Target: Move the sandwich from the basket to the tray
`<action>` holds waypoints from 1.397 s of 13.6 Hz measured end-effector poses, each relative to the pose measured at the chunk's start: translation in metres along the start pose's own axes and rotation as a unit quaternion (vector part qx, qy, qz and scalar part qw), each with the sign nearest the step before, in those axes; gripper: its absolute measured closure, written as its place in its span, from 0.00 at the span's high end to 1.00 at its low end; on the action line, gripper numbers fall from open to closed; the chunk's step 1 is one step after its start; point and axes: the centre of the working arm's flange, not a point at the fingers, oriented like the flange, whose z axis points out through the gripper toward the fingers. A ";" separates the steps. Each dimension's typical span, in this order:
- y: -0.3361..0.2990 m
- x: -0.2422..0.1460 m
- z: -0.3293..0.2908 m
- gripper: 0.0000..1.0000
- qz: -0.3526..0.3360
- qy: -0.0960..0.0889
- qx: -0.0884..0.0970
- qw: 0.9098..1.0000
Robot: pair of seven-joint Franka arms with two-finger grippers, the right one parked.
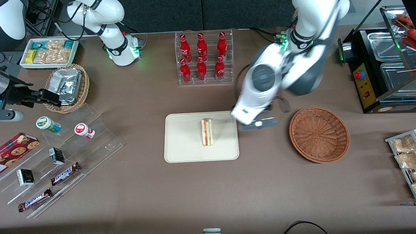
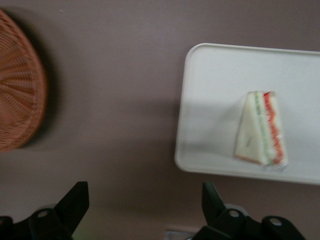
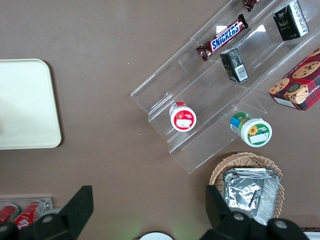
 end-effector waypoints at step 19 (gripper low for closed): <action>-0.287 -0.081 -0.200 1.00 0.079 0.043 -0.009 0.996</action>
